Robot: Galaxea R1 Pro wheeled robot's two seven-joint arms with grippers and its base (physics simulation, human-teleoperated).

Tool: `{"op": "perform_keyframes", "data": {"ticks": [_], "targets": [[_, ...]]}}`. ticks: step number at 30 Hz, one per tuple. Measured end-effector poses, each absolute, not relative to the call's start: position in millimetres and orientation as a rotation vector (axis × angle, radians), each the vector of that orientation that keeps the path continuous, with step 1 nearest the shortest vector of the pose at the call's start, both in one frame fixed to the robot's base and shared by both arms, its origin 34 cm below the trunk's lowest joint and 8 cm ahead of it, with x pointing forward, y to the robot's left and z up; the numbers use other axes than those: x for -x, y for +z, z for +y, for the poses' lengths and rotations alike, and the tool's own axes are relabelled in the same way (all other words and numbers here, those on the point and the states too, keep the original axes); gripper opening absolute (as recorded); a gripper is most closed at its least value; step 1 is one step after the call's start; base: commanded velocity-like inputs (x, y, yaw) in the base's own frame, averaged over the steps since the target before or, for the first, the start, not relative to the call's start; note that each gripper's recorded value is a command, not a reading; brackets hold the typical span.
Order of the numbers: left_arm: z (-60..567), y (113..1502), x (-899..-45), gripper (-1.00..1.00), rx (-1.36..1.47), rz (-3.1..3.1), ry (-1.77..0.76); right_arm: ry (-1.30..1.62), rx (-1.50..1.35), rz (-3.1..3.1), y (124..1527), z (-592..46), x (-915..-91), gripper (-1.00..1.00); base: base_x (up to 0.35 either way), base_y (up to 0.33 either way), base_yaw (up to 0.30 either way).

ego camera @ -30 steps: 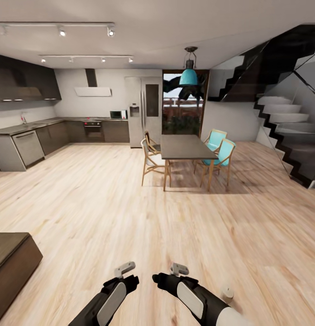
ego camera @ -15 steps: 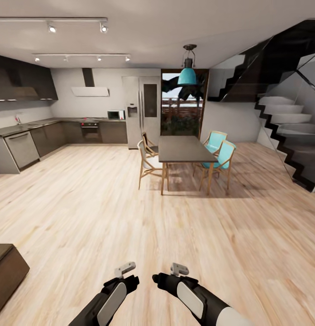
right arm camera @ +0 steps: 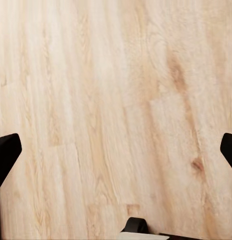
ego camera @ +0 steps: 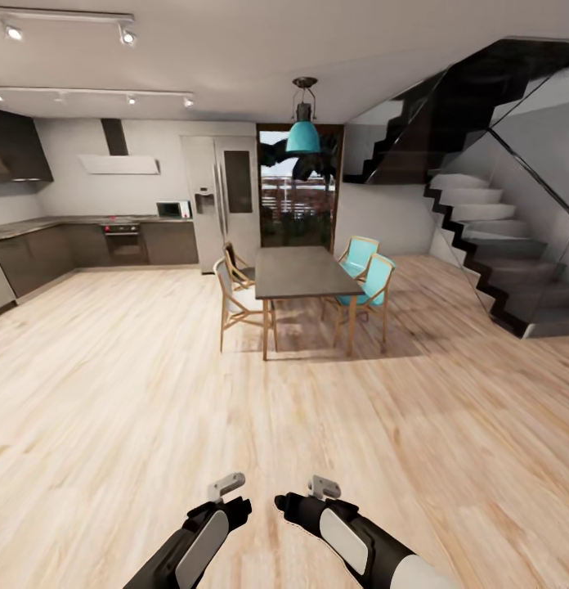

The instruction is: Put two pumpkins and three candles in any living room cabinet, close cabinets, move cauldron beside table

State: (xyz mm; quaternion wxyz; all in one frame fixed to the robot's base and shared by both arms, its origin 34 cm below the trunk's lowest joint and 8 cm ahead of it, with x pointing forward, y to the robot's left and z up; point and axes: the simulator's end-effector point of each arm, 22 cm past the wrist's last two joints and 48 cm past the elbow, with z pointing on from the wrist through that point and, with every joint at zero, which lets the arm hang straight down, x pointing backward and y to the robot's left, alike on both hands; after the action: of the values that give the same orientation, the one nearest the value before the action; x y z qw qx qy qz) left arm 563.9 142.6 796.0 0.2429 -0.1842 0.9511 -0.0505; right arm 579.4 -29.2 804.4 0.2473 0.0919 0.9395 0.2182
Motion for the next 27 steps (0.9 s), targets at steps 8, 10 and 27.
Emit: {"op": "perform_keyframes", "data": {"ticks": [8, 10, 27], "targets": [[143.1, 795.9, -564.1, 1.0, 0.505, 2.599, -0.139, 0.595, -0.251, 2.562, 804.5, -29.3, -579.7, 1.0, 0.286, -0.03, -0.289], [143.6, 795.8, -564.2, 1.0, 0.507, 2.599, -0.14, 0.595, -0.251, 2.561, 804.5, -29.3, -579.8, 1.0, 0.206, -0.002, -0.289], [145.0, 794.9, -563.7, 1.0, 0.517, 2.6, -0.144, 0.596, -0.253, 2.563, 804.2, -29.2, -579.6, 1.0, 0.061, 0.005, -0.119]]}}
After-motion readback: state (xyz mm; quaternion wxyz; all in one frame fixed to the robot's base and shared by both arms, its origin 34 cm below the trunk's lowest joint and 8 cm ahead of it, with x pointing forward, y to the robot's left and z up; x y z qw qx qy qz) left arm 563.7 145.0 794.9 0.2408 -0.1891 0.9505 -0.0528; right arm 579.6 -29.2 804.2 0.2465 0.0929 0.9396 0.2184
